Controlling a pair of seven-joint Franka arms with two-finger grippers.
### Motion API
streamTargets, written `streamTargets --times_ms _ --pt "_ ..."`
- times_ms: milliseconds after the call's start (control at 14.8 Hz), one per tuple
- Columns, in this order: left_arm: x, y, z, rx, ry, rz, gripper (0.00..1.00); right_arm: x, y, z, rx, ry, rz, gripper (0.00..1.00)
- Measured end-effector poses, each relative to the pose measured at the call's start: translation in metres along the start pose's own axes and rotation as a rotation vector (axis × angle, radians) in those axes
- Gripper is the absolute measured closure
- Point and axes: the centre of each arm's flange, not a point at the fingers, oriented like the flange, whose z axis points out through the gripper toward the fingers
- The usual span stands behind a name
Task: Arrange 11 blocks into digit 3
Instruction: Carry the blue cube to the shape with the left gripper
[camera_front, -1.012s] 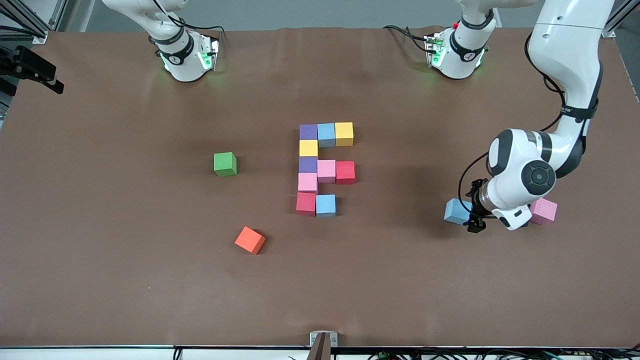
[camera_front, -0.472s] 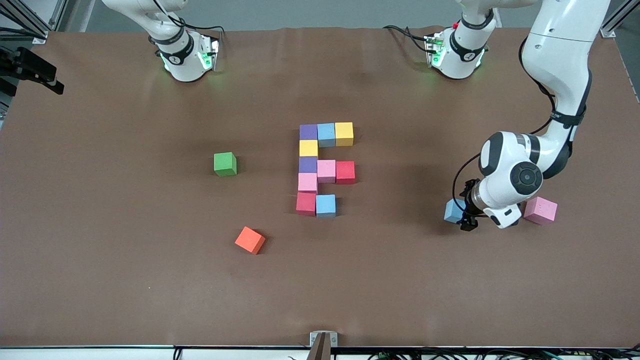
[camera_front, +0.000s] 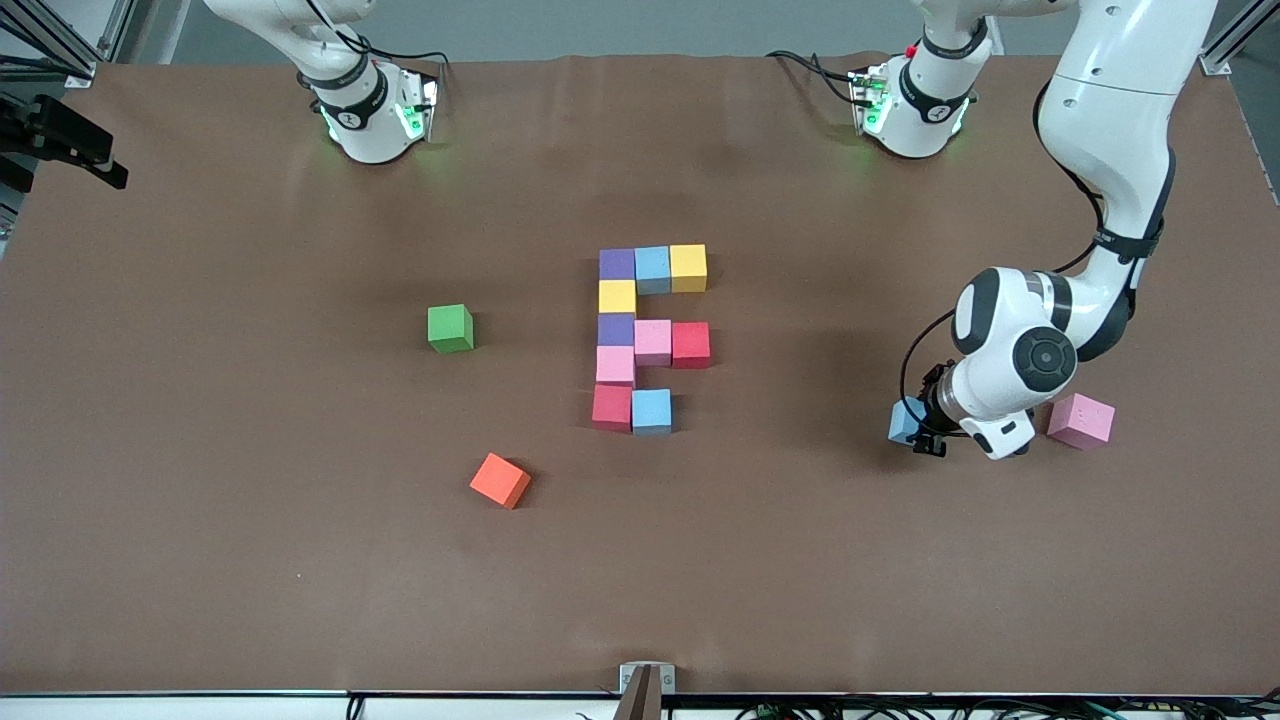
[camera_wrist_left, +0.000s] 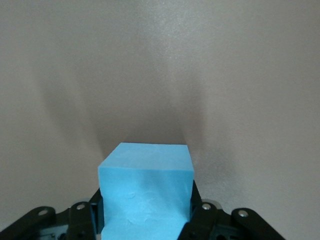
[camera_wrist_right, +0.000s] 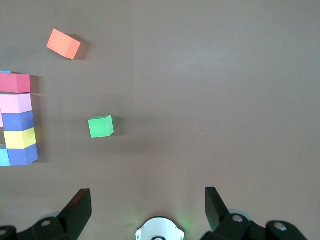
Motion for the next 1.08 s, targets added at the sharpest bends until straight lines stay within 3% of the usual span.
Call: streamTargets --times_ms 202,540,1080 --pt "-0.024 0.014 -0.015 -0.028 0.001 -0.021 0.39 0.0 0.0 0.0 0.0 -0.001 0.0 0.0" --pt "-0.109 0.043 -0.052 -0.054 -0.003 -0.088 0.39 0.0 0.0 0.0 0.0 0.0 0.0 0.0" --pt "-0.216 0.072 -0.045 -0.052 -0.022 -0.259 0.39 0.0 0.0 0.0 0.0 0.001 0.0 0.0"
